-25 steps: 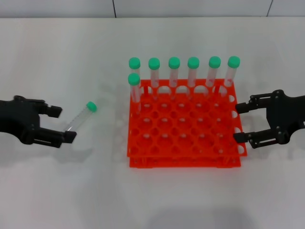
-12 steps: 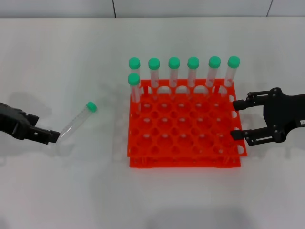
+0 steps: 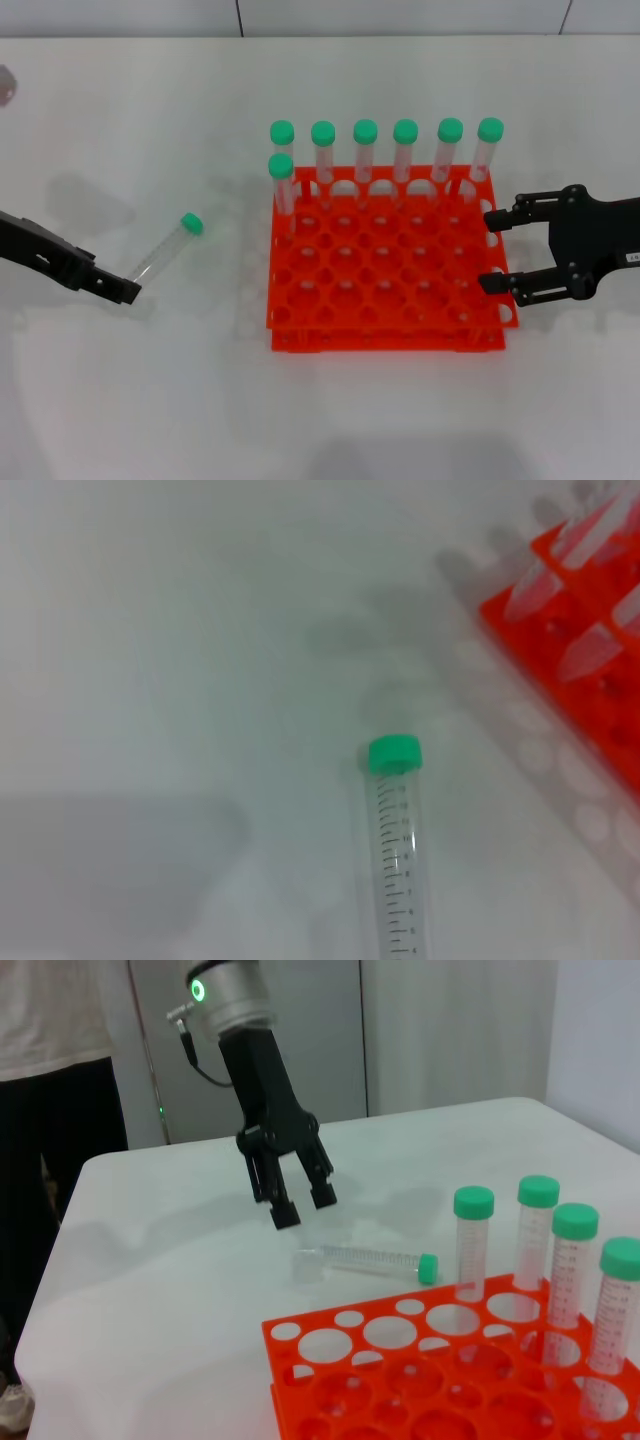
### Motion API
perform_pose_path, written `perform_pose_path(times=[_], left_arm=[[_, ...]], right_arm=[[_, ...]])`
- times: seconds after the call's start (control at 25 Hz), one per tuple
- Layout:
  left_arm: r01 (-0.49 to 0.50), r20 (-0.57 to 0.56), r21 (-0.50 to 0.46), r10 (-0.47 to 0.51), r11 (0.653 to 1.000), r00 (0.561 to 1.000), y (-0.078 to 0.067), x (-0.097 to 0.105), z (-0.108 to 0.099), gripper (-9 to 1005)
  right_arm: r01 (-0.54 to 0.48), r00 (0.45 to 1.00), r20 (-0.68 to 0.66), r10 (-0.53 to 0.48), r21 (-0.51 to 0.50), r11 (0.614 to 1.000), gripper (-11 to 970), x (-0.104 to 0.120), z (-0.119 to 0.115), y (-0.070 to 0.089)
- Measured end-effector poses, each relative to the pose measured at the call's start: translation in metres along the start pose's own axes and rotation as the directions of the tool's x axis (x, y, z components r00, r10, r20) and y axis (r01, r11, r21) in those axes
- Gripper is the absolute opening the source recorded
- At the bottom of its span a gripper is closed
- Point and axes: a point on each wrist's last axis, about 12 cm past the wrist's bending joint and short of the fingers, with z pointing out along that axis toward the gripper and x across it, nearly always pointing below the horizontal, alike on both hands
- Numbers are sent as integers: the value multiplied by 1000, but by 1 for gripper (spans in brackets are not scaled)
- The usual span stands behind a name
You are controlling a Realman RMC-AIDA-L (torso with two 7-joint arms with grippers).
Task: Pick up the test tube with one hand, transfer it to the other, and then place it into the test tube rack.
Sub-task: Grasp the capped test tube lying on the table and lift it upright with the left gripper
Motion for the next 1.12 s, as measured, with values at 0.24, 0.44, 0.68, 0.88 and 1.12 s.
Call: perform_pose_path(times=[0.24, 0.44, 0.68, 0.88, 1.12], left_arm=[[4, -68, -19, -5, 1000, 998, 1, -7, 18, 796], [2, -103, -28, -5, 1000, 995, 1, -13, 27, 776], [-13, -106, -33, 9, 999, 994, -1, -18, 29, 737], [-12, -106, -39, 8, 999, 994, -1, -21, 29, 640], [-15, -129, -52, 8, 999, 992, -3, -23, 32, 515]], right_arm=[[2, 1000, 4, -2, 12, 1000, 747, 0, 1, -1], [-2, 1000, 11, 2, 13, 1000, 747, 1, 2, -1], [-2, 1000, 12, 2, 18, 1000, 748, 1, 2, -1], [1, 1000, 13, -1, 21, 1000, 748, 1, 2, -2], [6, 1000, 12, -6, 17, 1000, 748, -1, 3, -3]])
